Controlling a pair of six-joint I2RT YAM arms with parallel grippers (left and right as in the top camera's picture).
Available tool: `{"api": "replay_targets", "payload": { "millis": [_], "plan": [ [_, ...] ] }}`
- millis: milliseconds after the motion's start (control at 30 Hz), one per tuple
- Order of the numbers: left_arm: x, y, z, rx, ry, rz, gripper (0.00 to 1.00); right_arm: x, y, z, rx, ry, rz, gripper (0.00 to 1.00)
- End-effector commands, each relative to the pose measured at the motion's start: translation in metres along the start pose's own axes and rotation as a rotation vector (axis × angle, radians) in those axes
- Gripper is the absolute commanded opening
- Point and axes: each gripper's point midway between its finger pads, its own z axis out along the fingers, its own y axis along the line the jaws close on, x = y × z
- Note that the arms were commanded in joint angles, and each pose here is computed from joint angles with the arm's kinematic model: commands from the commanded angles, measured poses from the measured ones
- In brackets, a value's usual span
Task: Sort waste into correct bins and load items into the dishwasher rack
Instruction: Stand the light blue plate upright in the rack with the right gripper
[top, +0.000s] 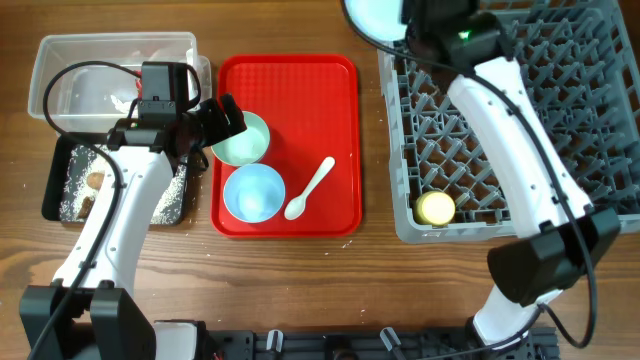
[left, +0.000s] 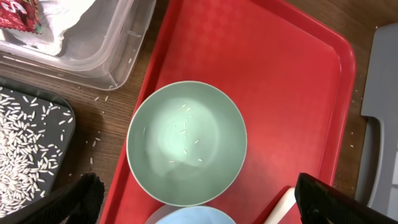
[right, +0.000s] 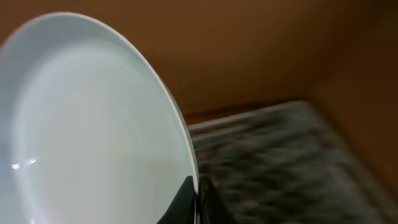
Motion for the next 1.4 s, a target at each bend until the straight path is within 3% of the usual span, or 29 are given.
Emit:
{"api": "replay_targets", "payload": {
  "millis": [0,167,333,700,1033,1100,1167,1267,1367],
  "plan": [
    [-0.006,0.001,-0.006,-0.004,-0.026,0.005,1.0,0.001,-0.069,0.009,0.395,0.02,-0.262,0.04],
    [-0.006,0.001,-0.006,-0.004,-0.026,0.005,1.0,0.019,-0.115,0.037,0.469,0.109,-0.29,0.04],
    [-0.006,0.001,-0.006,-0.004,-0.026,0.005,1.0,0.037,-0.116,0.072,0.237,0.203,-0.462,0.04],
    [-0.006,0.001,-0.006,-0.004,-0.026,0.005,1.0,0.061,-0.155,0.108,0.166,0.302,-0.625,0.04],
    [-0.006,0.001,-0.006,-0.005,-0.026,0.005,1.0,0.111,-0.123,0.136,-0.011,0.4,-0.665,0.06],
    [-0.006,0.001,-0.006,-0.004,-0.026,0.005,1.0,0.113,-0.115,0.136,-0.058,0.394,-0.655,0.45],
    [-0.006,0.001,-0.006,-0.004,-0.026,0.005,1.0,0.113,-0.106,0.136,-0.102,0.382,-0.597,0.78],
    [-0.006,0.001,-0.006,-0.004,-0.026,0.005,1.0,0.101,-0.105,0.125,-0.104,0.355,-0.426,1.0],
    [-0.006,0.001,-0.006,-0.005,-0.026,0.005,1.0,0.073,-0.106,0.094,-0.154,0.302,-0.302,1.0]
  ]
}}
